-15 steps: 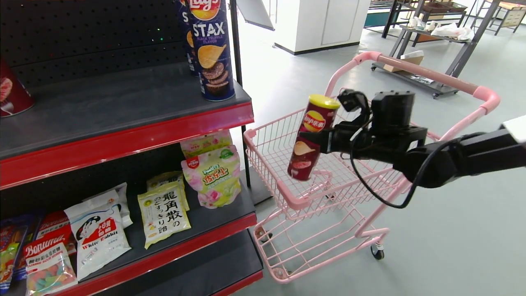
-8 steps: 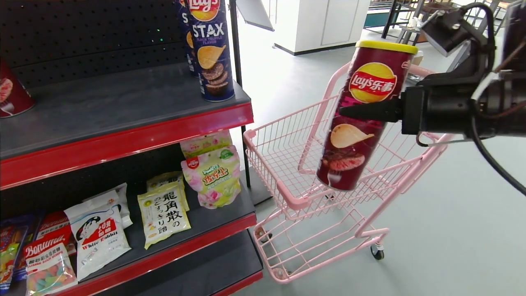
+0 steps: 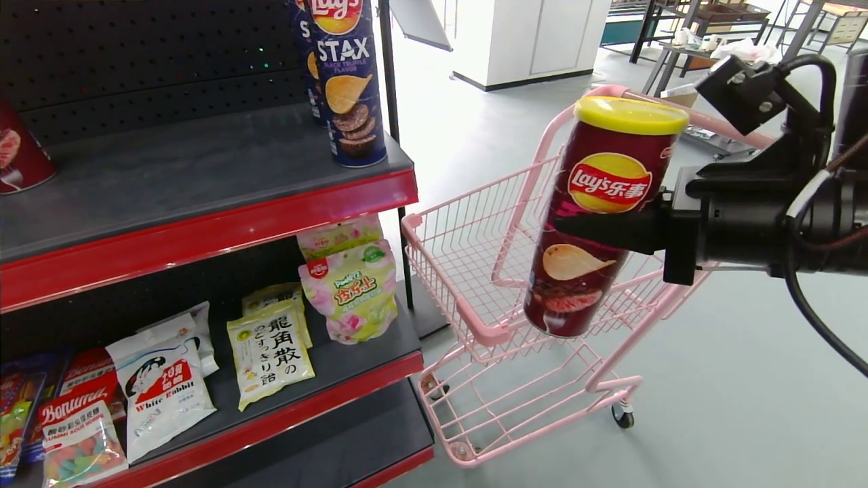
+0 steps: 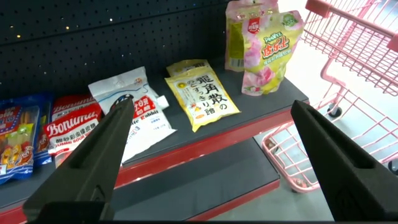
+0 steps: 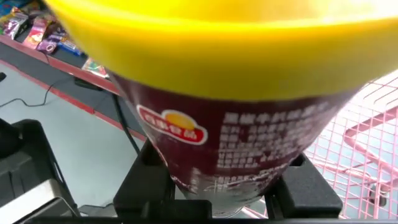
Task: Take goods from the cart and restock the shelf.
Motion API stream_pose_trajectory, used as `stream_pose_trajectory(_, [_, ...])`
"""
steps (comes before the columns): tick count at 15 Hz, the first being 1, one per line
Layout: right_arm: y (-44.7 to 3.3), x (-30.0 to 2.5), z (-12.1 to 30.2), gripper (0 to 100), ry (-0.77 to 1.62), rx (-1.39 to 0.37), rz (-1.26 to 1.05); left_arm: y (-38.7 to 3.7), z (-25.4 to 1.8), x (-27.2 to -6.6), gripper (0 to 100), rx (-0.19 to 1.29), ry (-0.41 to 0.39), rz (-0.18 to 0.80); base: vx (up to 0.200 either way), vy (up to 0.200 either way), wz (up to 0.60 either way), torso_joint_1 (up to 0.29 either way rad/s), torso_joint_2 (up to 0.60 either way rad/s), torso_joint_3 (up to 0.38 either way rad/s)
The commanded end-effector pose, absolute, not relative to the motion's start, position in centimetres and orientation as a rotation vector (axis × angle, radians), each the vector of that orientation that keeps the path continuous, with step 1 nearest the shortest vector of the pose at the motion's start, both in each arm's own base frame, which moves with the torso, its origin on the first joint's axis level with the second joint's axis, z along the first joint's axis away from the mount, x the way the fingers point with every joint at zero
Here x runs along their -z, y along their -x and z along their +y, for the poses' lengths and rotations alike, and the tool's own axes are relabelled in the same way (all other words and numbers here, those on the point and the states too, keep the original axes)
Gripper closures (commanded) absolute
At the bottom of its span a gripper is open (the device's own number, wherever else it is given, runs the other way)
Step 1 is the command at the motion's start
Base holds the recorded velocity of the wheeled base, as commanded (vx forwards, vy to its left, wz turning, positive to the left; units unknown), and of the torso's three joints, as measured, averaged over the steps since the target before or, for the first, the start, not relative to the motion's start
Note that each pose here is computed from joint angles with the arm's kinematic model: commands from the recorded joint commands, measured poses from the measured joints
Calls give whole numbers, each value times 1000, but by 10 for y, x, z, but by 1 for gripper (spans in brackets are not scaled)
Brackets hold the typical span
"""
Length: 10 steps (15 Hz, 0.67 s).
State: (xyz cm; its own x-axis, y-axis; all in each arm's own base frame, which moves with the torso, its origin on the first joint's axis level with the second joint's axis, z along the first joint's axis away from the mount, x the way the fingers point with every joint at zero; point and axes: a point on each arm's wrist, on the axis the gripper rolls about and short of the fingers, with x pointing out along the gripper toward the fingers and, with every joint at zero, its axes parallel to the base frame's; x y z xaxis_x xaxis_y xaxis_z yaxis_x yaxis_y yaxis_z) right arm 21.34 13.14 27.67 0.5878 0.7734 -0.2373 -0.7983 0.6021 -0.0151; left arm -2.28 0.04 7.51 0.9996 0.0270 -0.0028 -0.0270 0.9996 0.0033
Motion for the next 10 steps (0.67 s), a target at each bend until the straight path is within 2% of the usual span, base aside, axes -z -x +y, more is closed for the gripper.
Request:
stream_pose_trajectory(1, [-216, -272, 133, 100, 122, -930, 233, 23, 0, -75, 0, -29, -3, 3, 0, 0, 0, 0, 0, 0])
stream_pose_trajectory(10, [-211, -268, 131, 100, 116, -963, 247, 23, 0, -75, 0, -28, -3, 3, 0, 0, 0, 0, 0, 0])
